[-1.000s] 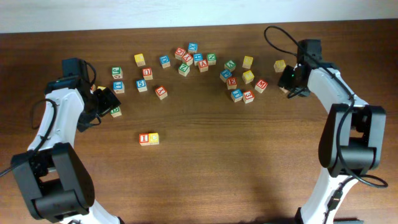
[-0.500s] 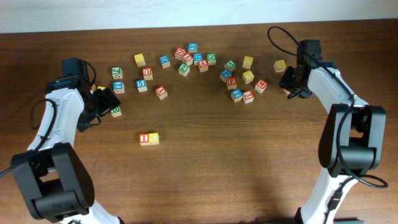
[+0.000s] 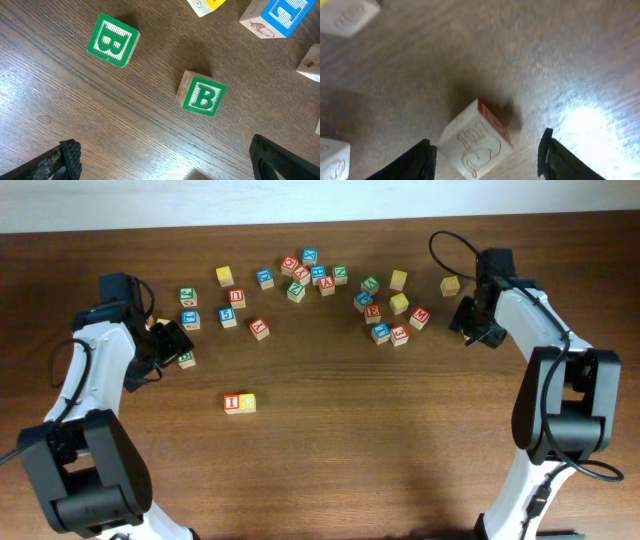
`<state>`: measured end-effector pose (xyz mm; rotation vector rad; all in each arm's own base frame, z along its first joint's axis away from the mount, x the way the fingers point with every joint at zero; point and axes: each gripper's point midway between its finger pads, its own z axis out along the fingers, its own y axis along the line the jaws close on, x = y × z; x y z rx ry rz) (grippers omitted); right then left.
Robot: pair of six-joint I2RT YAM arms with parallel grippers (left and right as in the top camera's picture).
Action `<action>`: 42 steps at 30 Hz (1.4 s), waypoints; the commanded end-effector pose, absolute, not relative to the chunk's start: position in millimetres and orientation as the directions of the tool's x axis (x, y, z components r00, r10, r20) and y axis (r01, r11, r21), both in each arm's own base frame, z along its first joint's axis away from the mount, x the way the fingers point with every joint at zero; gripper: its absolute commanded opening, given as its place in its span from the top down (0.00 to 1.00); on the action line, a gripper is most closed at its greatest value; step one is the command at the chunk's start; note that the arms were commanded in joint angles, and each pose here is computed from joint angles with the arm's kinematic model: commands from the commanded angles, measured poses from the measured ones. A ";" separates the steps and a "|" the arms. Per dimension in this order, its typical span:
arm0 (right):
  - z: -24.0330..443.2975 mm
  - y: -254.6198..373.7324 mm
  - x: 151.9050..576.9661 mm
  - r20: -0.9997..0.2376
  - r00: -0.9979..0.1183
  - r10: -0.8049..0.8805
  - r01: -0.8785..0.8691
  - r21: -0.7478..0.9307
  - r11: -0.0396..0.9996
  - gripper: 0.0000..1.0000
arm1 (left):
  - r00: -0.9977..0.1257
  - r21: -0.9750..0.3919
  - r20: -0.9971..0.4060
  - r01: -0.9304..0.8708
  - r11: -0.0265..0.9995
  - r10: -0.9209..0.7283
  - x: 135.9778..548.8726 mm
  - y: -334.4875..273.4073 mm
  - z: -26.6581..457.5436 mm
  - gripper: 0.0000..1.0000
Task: Spell out ICRA
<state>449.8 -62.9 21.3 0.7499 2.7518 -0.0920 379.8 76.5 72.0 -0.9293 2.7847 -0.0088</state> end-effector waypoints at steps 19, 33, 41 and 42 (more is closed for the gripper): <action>18.5 -51.5 450.1 -0.265 -0.962 0.068 0.083 -0.047 0.995 0.71 | -0.781 -0.078 -0.194 -0.591 0.803 -0.593 382.1 77.0 73.4 0.01; 124.6 -34.2 448.5 -0.392 -0.914 0.106 0.090 0.059 0.994 0.83 | -0.782 -0.078 -0.194 -0.590 0.803 -0.593 382.1 76.9 73.4 0.01; 215.2 16.3 392.2 -0.442 -0.891 0.102 -0.034 0.291 0.956 0.83 | -0.782 -0.078 -0.194 -0.590 0.803 -0.593 382.1 76.9 73.4 0.01; 220.2 21.9 380.9 -0.423 -0.900 0.103 -0.040 0.317 0.948 0.83 | -0.782 -0.078 -0.193 -0.590 0.803 -0.593 382.0 76.9 73.4 0.01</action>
